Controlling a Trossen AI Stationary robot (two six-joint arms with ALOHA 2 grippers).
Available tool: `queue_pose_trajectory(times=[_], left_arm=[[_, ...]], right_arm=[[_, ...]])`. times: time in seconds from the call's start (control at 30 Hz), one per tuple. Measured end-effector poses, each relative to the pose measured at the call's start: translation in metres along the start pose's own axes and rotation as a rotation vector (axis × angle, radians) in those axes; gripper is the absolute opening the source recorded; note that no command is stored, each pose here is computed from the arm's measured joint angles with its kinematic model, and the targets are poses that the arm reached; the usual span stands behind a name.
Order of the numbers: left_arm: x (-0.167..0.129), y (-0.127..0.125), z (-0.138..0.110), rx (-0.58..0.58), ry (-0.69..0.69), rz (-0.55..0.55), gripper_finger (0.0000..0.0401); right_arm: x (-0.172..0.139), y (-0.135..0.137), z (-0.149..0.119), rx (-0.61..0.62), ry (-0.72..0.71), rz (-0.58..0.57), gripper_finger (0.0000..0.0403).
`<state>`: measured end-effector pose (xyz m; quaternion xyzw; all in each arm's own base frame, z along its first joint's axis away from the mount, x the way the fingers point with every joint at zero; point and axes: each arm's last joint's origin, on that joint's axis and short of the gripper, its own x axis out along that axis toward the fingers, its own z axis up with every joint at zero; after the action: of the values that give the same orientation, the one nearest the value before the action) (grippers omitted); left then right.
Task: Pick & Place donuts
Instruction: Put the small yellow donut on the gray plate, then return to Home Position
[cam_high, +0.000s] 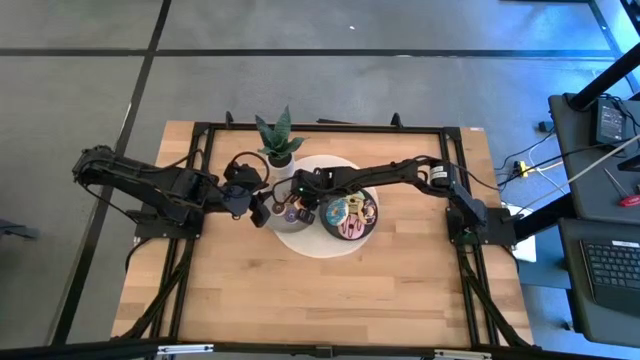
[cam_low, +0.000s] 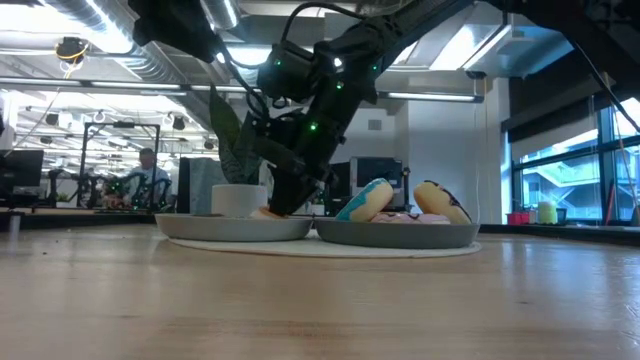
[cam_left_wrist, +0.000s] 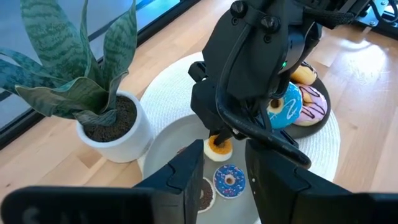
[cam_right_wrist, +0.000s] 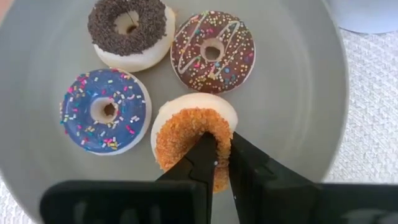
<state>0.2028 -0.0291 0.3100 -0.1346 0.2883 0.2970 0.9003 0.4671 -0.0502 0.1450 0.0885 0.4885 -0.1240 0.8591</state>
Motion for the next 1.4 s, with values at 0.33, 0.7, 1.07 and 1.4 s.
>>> queue_pose_trajectory(times=[0.33, 0.7, 1.07, 1.4], left_arm=[[0.0, 0.0, 0.0, 0.004, -0.002, 0.0, 0.0114], [0.0, 0.0, 0.0, 0.003, -0.003, 0.0, 0.0117], [0.0, 0.0, 0.0, 0.032, -0.003, 0.005, 0.0118], [-0.011, 0.022, -0.004, -0.071, -0.119, -0.057, 0.0115]], right_arm=[[0.0, 0.0, -0.001, 0.019, 0.023, 0.072, 0.011], [-0.013, -0.011, 0.016, 0.042, 0.022, 0.053, 0.0161], [-0.051, -0.011, 0.031, 0.026, 0.088, 0.04, 0.0162], [-0.154, -0.013, 0.002, -0.1, -0.08, 0.235, 0.0162]])
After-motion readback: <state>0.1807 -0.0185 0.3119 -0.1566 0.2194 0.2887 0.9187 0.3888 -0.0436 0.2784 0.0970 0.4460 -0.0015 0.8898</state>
